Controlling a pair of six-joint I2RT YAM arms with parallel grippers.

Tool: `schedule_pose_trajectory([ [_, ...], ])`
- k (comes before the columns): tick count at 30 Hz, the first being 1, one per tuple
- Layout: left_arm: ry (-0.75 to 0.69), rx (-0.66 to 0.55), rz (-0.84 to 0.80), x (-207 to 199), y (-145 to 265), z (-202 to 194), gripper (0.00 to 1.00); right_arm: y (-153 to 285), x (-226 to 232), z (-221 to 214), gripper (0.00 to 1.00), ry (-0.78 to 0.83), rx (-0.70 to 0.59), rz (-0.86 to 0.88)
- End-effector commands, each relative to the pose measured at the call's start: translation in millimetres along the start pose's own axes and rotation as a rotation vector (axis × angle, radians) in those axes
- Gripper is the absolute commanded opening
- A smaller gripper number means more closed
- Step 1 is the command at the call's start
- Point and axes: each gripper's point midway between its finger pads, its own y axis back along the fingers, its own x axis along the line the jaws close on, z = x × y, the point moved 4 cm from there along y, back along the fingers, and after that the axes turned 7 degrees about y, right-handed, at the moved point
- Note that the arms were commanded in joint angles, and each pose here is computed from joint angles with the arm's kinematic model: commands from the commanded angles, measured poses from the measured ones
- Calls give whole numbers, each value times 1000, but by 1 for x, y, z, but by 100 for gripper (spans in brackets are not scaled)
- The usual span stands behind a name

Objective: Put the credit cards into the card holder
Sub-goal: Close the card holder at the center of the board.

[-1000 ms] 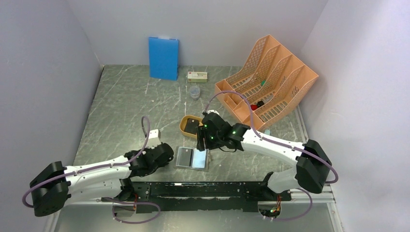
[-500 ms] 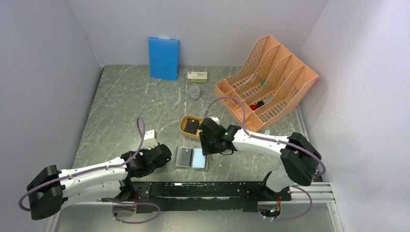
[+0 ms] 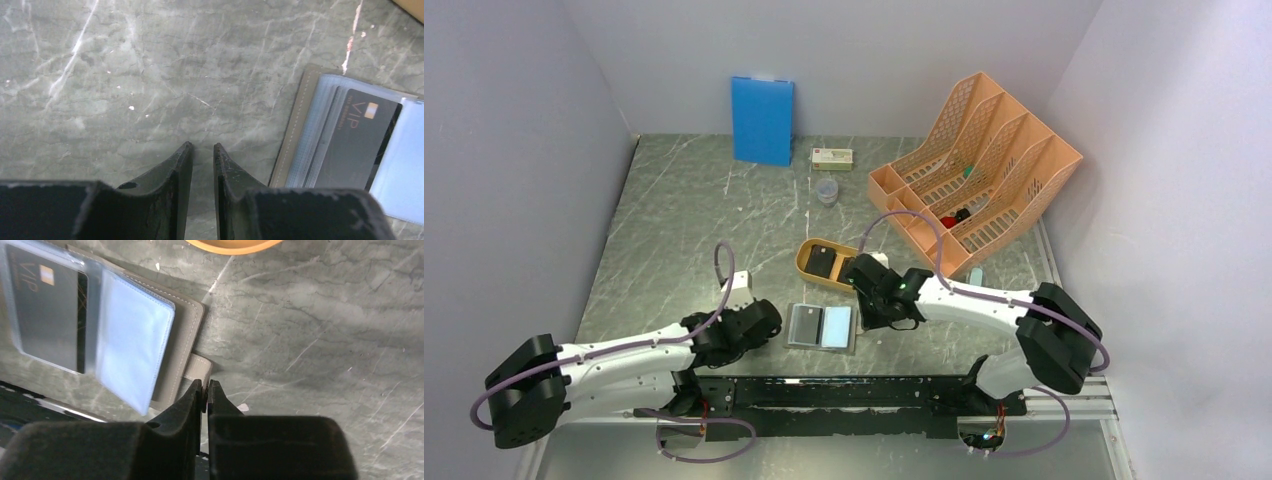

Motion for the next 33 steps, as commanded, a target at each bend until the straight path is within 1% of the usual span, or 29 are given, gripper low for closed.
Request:
schedule_pose_trajectory([
  [1,-5,6,-78,-15,-2,-2,27,16,1,17,0,-17,-86,-1],
  [5,-29,49,-176,-33,-8,-11,27,43,2,34,0,11,-182,28],
  [9,-71,70,-212,-57,-14,-12,25,69,2,41,0,55,-266,77],
  [12,-111,99,-246,-73,-16,-15,22,85,7,43,0,85,-307,143],
  [16,-106,96,-265,-78,-15,-14,22,95,25,48,0,104,-333,270],
  [22,-78,81,-255,-66,-12,-12,24,85,50,54,0,90,-334,410],
  [33,-46,71,-205,-41,-9,-14,24,33,68,52,0,47,-255,461],
])
